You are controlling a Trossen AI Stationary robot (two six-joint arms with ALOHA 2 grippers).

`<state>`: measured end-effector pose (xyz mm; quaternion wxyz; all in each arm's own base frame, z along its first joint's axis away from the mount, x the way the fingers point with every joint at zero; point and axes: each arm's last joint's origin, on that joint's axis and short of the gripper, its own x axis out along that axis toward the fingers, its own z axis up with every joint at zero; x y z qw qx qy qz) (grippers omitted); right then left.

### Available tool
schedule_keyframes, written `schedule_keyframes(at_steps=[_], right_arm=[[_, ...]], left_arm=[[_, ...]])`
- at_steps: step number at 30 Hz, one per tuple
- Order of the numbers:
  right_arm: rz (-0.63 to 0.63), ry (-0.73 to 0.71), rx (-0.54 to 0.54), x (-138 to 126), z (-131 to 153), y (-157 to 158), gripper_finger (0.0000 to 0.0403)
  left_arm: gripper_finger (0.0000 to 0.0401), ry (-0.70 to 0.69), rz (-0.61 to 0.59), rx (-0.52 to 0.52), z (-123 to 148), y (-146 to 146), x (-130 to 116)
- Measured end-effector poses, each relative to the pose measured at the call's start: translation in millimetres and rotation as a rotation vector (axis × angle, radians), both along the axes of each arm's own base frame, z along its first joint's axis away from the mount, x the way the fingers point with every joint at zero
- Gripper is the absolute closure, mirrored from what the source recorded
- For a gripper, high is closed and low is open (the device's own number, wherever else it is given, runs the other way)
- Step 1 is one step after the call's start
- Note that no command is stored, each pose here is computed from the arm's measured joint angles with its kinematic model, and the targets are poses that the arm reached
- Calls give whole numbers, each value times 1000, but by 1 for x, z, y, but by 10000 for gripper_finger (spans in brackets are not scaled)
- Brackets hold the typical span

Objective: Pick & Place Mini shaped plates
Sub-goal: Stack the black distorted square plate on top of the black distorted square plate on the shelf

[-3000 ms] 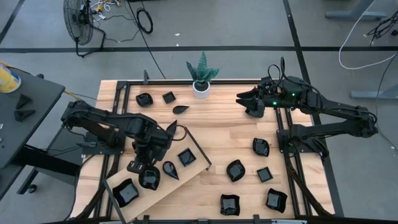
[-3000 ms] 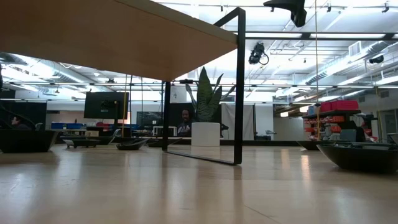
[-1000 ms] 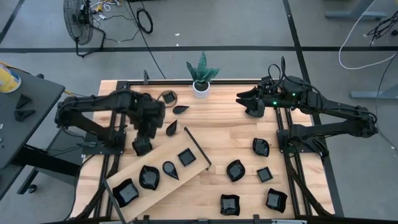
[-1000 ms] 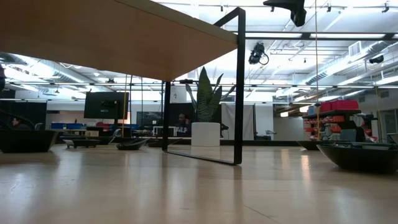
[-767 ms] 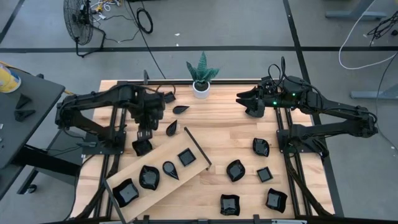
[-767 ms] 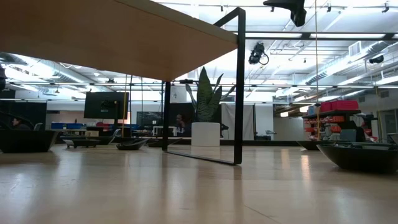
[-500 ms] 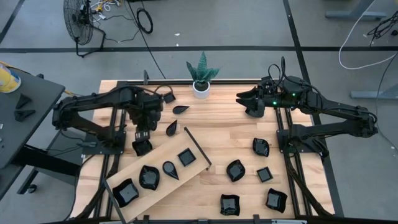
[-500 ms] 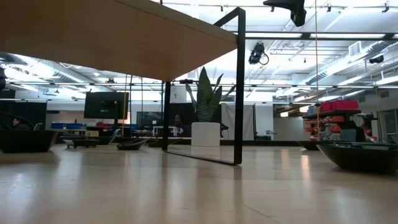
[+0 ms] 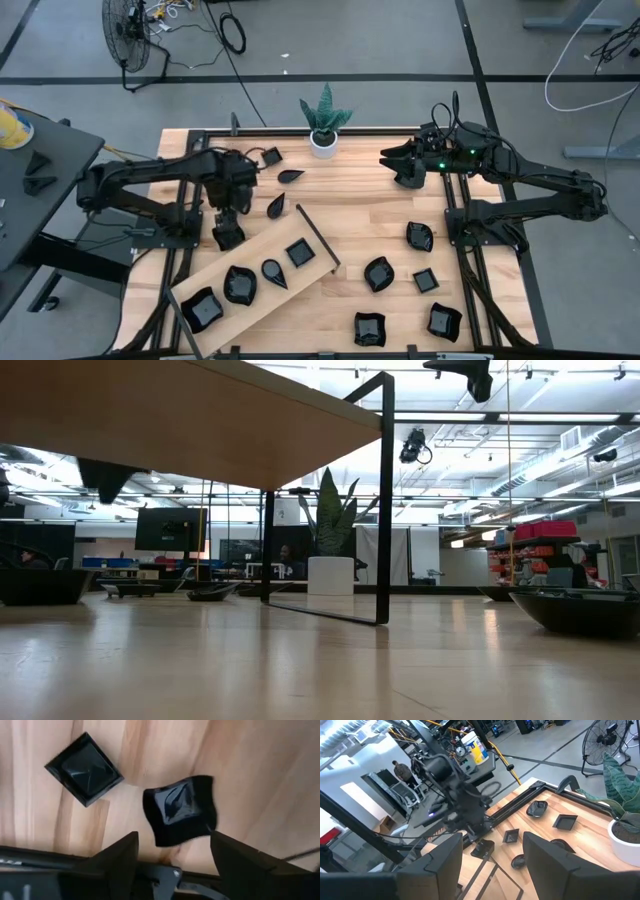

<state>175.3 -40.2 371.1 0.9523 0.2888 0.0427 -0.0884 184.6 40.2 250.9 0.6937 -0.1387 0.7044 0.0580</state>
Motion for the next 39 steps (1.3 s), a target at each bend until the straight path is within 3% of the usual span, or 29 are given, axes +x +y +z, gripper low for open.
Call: schedule_keyframes(at_steps=[7, 13, 21, 28, 39], right_arm=[[-3, 0, -1, 0, 0, 0, 193], [-4, 0, 0, 0, 0, 0, 193], [-9, 0, -1, 0, 0, 0, 193], [-33, 1, -9, 0, 0, -1, 193], [-30, 6, -34, 0, 0, -1, 193]], left_arm=[[153, 32, 14, 15, -43, 6, -9], [167, -2, 68, 22, -62, 15, -13], [167, -33, 120, 18, -62, 22, -10], [167, -5, 381, 16, -62, 23, -11], [167, -36, 311, 9, -62, 14, -5]])
